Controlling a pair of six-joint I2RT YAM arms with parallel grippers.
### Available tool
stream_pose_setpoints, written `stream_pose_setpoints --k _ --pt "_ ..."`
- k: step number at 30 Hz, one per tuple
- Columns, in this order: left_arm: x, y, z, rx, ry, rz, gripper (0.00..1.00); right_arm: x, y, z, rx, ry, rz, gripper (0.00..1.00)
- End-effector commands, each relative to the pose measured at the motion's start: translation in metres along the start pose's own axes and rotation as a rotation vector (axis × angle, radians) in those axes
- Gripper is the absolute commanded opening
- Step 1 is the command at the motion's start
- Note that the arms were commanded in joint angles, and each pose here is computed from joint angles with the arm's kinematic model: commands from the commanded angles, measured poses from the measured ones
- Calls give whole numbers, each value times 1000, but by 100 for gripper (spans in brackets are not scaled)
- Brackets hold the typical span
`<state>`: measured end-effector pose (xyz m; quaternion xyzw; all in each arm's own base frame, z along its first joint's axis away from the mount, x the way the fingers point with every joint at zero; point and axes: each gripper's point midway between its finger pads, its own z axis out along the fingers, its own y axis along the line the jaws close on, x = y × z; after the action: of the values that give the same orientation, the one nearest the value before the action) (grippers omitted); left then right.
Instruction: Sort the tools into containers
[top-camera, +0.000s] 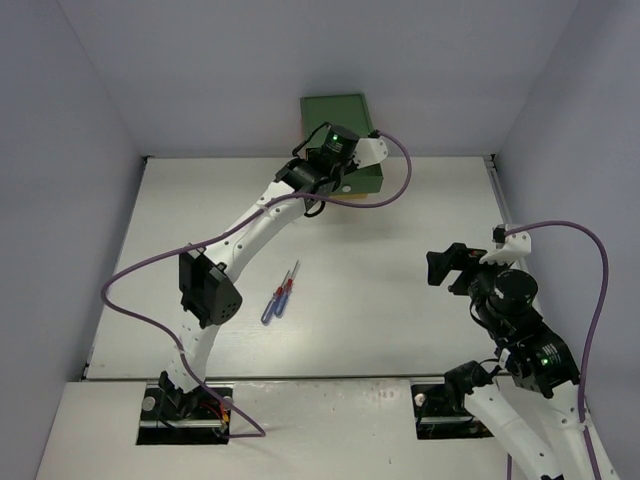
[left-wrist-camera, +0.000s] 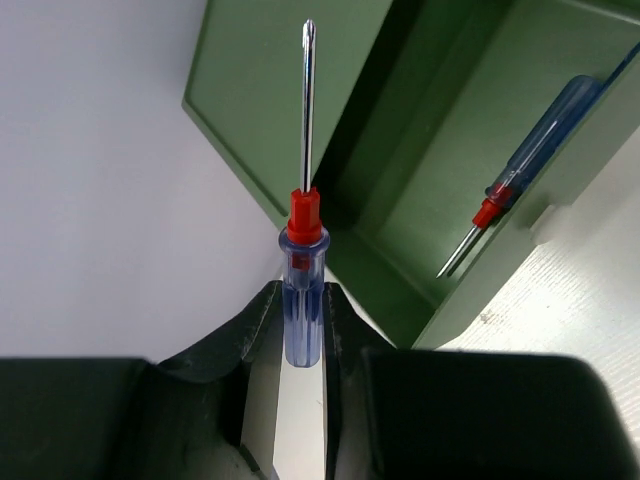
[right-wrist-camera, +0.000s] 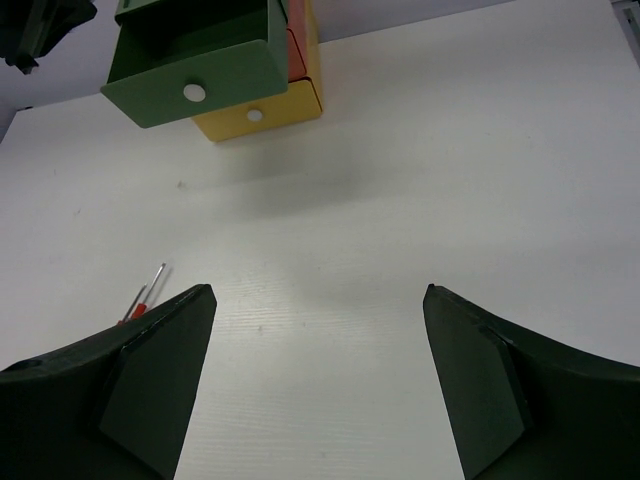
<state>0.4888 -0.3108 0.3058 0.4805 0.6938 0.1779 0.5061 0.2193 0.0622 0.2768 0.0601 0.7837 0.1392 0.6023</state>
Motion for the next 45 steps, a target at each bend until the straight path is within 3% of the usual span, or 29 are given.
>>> stream_pose_setpoints --k 1,3,7,11,15,18,22,27,32,35,39,45 --pt "-27 30 -7 -93 -113 -40 1 -17 5 0 -16 -73 32 82" --pt "-26 27 1 -92 -110 -39 14 -17 6 -3 -21 -80 46 83" --pt "-25 27 11 -94 -113 -60 23 -16 7 -7 -36 -89 71 83" --pt "-28 28 15 -81 -140 -92 27 -13 7 -9 -43 -88 76 83" --pt "-25 31 18 -93 -134 -110 49 -12 7 -9 -47 -81 65 84" --pt "-30 42 4 -117 -152 -149 53 -11 7 -7 -46 -71 52 85" --pt "-27 65 -38 -153 -176 -322 54 -12 7 -4 -40 -63 27 85" --pt "15 50 -96 -81 -108 -539 54 -11 6 2 -25 -43 -18 86" --pt "73 -18 -128 123 3 -764 55 -5 7 11 -21 -7 -36 86" --pt "127 -80 -131 233 165 -797 55 4 6 18 -15 30 -45 87" --pt "168 -128 -137 296 280 -856 55 14 6 26 -10 68 -57 87" --pt "202 -184 -128 387 391 -872 54 22 11 30 -36 97 -59 87"
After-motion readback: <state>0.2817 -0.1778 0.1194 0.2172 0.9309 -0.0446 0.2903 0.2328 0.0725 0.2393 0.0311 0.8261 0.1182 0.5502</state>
